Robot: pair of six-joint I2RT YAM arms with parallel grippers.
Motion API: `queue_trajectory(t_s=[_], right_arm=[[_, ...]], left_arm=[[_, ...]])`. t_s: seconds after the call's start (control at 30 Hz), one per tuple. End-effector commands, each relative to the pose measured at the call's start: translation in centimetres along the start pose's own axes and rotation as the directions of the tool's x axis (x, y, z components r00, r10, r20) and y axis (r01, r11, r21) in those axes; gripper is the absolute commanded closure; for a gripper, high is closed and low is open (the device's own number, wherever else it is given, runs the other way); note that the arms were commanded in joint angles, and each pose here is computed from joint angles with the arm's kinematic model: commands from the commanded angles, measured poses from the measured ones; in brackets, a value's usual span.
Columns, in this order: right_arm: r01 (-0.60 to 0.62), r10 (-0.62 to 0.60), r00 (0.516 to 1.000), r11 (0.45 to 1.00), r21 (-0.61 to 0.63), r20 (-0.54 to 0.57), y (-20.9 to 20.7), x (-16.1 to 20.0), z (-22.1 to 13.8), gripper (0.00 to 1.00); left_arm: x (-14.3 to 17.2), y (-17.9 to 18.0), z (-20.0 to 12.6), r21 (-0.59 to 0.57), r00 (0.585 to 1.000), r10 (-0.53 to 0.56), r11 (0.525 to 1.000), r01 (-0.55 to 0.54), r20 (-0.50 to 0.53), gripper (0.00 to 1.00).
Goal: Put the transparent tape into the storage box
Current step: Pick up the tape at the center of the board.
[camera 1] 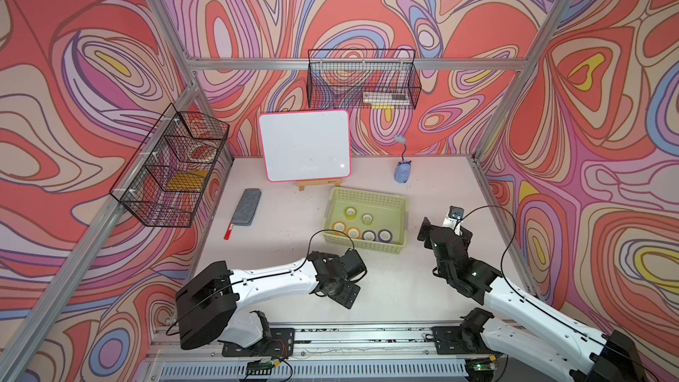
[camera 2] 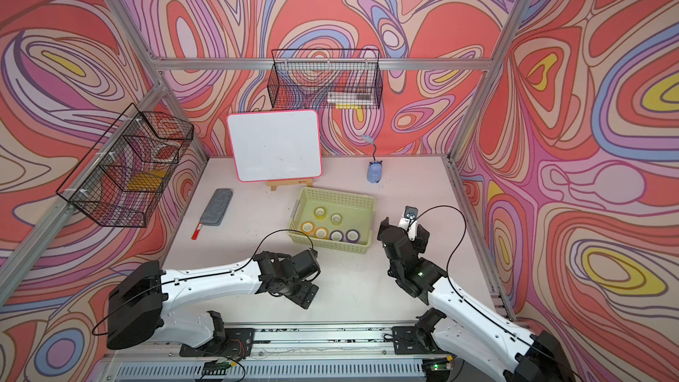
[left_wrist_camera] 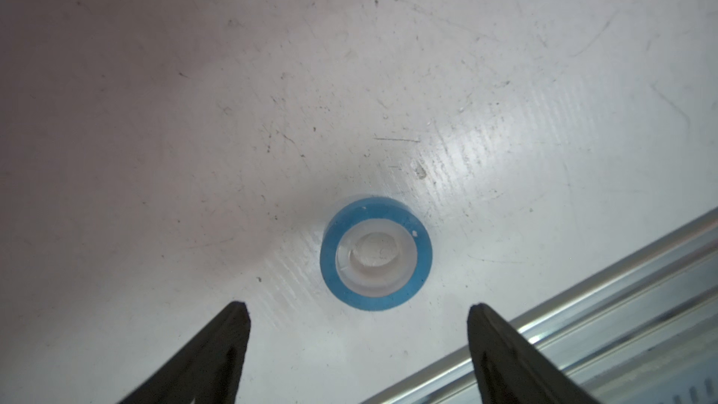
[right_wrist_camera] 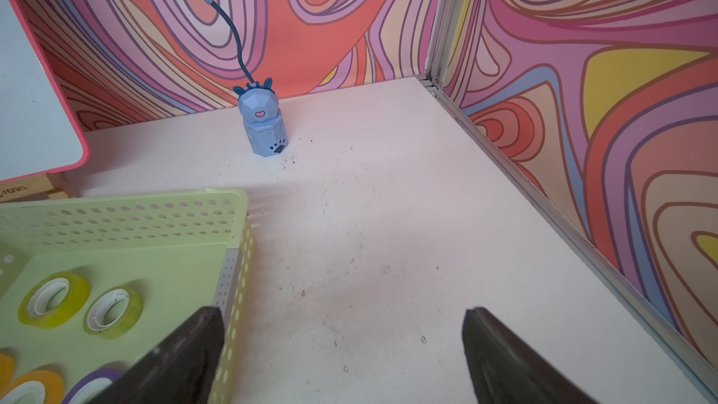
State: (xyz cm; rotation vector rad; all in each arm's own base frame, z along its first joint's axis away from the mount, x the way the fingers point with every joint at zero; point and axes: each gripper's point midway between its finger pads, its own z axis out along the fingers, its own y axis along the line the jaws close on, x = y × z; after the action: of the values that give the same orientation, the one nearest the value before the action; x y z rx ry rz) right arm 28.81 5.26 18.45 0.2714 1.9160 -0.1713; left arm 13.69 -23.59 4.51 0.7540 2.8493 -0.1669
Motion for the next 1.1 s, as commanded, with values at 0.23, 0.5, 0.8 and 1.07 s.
queue_trajectory(t_s=[0.23,0.5,0.8,1.07], right_arm=[[-0.012,0.012,1.000,1.000,0.008,0.015,-0.3,-0.6,-0.2,0.02],[-0.012,0.012,1.000,1.000,0.006,0.014,-0.2,-0.6,-0.1,0.02],[-0.013,0.012,1.000,1.000,0.007,0.015,-0.2,-0.6,-0.1,0.02],[-0.012,0.012,1.000,1.000,0.007,0.014,-0.2,-0.6,-0.1,0.02]], left_arm=[[-0.5,-1.2,1.6,-0.024,0.999,0.024,0.999,-0.025,-0.043,0.17],[-0.1,-1.4,2.5,-0.027,0.996,0.034,0.999,-0.036,-0.078,0.20],[0.0,-1.7,3.2,-0.026,0.994,0.039,0.999,-0.042,-0.102,0.27],[0.4,-1.5,3.6,-0.042,0.991,0.034,0.998,-0.039,-0.129,0.39]])
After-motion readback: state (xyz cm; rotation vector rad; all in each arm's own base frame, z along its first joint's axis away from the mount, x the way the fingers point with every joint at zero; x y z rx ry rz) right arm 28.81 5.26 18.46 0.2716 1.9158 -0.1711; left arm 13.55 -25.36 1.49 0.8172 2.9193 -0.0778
